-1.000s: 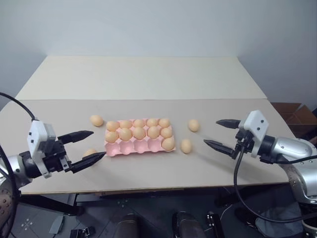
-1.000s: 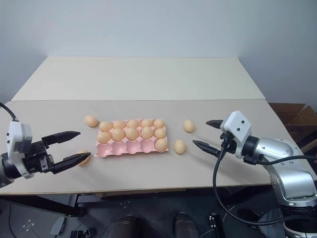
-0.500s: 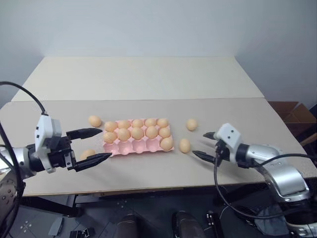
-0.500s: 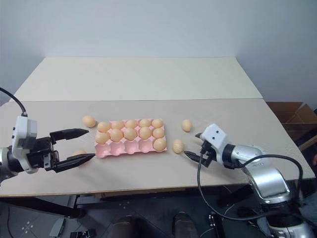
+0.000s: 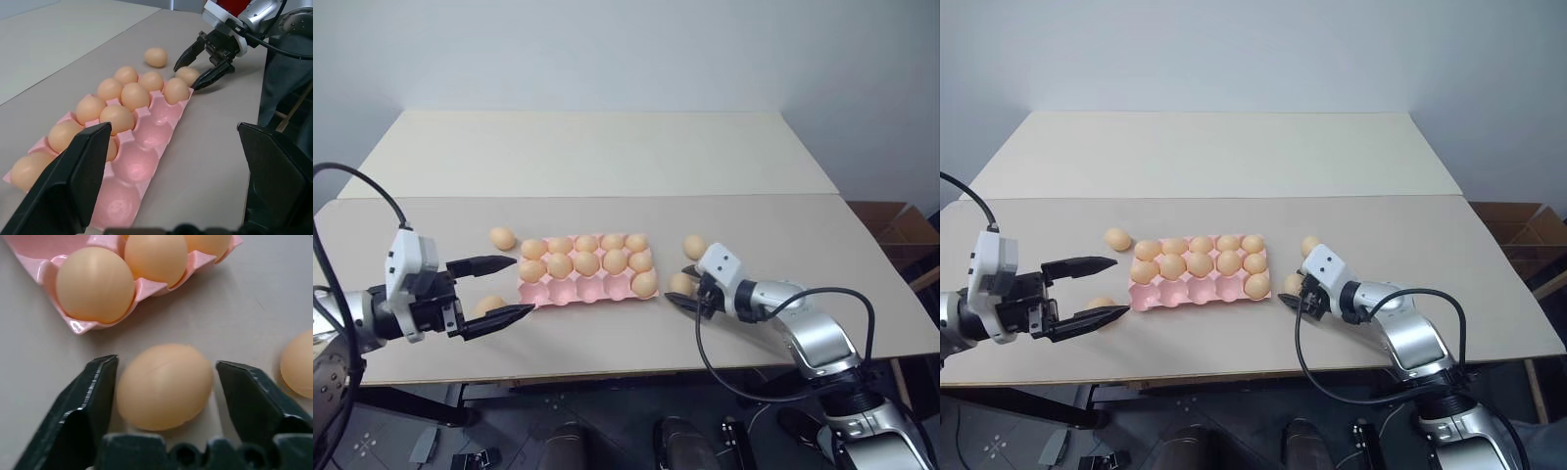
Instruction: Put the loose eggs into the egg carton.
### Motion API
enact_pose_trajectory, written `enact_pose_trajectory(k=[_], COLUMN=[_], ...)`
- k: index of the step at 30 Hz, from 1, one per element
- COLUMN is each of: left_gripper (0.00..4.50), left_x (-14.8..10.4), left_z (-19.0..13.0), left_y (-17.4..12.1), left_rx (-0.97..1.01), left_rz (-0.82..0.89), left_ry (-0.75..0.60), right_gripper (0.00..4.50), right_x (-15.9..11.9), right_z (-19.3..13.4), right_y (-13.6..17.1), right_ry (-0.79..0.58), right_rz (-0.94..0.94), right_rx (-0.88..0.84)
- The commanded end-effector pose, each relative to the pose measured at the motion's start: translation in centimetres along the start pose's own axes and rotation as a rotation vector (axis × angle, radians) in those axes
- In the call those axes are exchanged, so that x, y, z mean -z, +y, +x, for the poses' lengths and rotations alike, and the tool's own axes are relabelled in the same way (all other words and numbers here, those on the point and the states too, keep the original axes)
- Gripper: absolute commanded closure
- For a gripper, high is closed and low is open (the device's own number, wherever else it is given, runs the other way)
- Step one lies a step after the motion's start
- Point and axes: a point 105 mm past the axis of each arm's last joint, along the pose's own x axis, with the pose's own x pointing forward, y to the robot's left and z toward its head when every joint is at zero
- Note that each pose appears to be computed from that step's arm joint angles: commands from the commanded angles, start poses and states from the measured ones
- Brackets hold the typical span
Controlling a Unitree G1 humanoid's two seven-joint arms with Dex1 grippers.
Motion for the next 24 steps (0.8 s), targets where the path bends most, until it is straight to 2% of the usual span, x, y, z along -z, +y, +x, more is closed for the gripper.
enact_pose_trajectory(k=[1,3,5,9,14,18,21,24], left_gripper=[0.0,0.0,0.0,0.0,0.0,0.0,0.0,0.0], left_x=[-1.1,-0.9,-0.7,-0.5,-0.1,-0.1,-0.1,-0.2], left_z=[-0.9,-1.4,-1.8,-3.2,-3.9,-3.7,-3.5,-3.3], left_y=[0.1,0.1,0.2,0.7,0.7,0.5,0.4,0.3], left_rx=[-0.037,-0.058,-0.073,-0.127,-0.15,-0.156,-0.162,-0.152], left_rz=[0.059,0.054,0.045,0.024,0.011,0.016,0.019,0.023], left_ry=[-0.014,-0.007,-0.003,0.001,0.011,-0.007,-0.015,-0.014], right_gripper=[1.91,2.19,2.19,2.19,2.19,2.19,2.19,2.19], right_x=[-2.1,-2.6,-3.3,-7.5,-11.6,-11.7,-10.6,-9.1], right_z=[-1.8,-2.3,-2.6,-2.9,0.6,3.5,4.5,5.1], right_y=[-0.8,-0.6,-0.3,0.7,3.4,5.7,7.0,6.9], right_ry=[-0.057,-0.064,-0.078,-0.169,-0.235,-0.2,-0.152,-0.098], right_rz=[-0.027,-0.037,-0.056,-0.108,-0.109,-0.124,-0.143,-0.167], right_rx=[0.031,0.035,0.033,0.028,-0.029,-0.078,-0.11,-0.095])
